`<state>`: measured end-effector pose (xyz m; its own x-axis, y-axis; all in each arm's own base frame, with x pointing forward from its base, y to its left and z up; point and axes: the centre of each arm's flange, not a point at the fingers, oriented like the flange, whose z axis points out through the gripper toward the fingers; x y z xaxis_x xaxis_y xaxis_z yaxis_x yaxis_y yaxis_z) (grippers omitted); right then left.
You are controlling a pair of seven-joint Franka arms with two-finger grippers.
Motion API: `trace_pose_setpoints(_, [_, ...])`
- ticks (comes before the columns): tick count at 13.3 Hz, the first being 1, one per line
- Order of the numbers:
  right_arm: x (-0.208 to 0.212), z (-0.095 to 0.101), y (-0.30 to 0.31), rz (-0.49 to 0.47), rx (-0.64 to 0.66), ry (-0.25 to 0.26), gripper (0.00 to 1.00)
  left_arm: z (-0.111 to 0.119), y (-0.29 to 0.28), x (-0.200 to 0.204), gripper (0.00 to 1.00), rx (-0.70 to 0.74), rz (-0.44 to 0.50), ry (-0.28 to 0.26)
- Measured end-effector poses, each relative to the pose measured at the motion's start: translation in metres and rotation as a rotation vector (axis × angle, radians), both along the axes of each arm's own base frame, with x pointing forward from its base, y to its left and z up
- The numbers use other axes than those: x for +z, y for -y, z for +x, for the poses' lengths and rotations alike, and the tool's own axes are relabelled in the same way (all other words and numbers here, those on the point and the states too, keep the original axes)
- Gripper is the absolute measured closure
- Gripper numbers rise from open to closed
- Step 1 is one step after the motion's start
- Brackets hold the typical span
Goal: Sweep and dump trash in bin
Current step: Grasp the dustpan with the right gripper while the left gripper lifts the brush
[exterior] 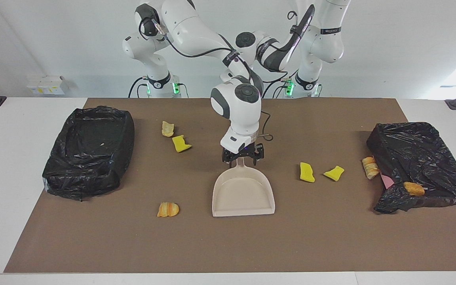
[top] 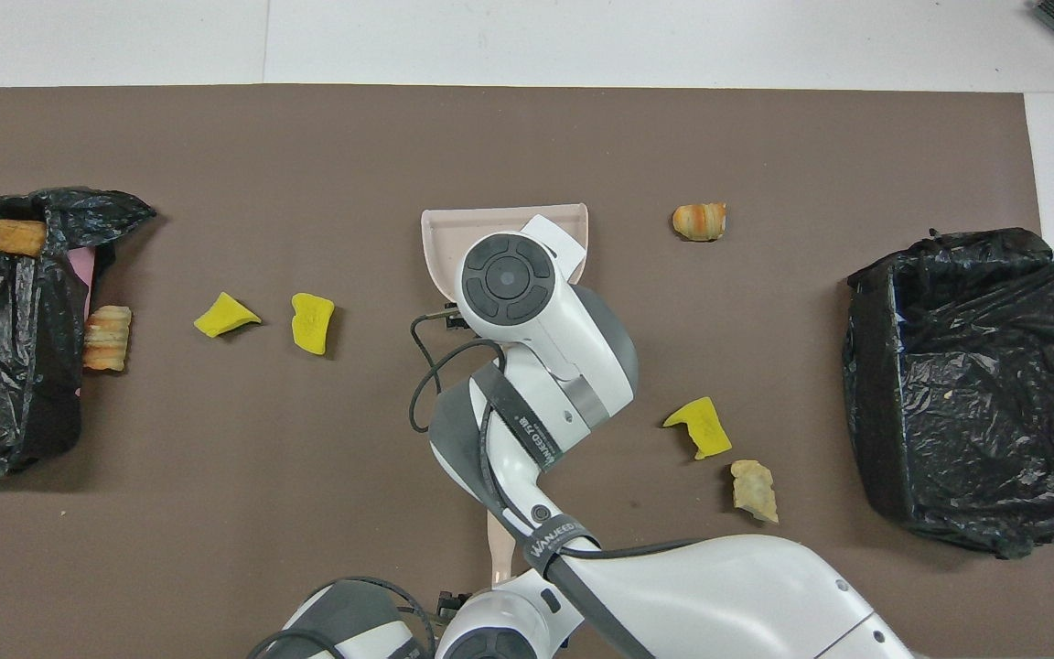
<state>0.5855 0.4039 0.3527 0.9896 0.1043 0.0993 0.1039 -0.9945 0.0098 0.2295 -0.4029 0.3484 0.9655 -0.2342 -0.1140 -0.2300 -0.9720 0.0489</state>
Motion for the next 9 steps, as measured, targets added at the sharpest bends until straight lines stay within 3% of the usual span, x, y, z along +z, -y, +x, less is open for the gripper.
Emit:
trace_pose_setpoints(2, [-0.001,-0.005,0.004,-0.006,0.011,-0.009,0.00,0.002,-0.001,-0.005,0.00,0.009,0.009,-0.006])
trace_pose_setpoints(4, [0.002,-0.009,0.004,-0.004,0.019,-0.011,0.00,0.003,-0.002,-0.007,0.07,0.047,0.017,-0.009])
trace_pose_setpoints(9, [-0.003,-0.019,-0.002,-0.002,0.041,-0.023,0.08,0.011,-0.007,-0.012,0.68,0.090,0.028,-0.017])
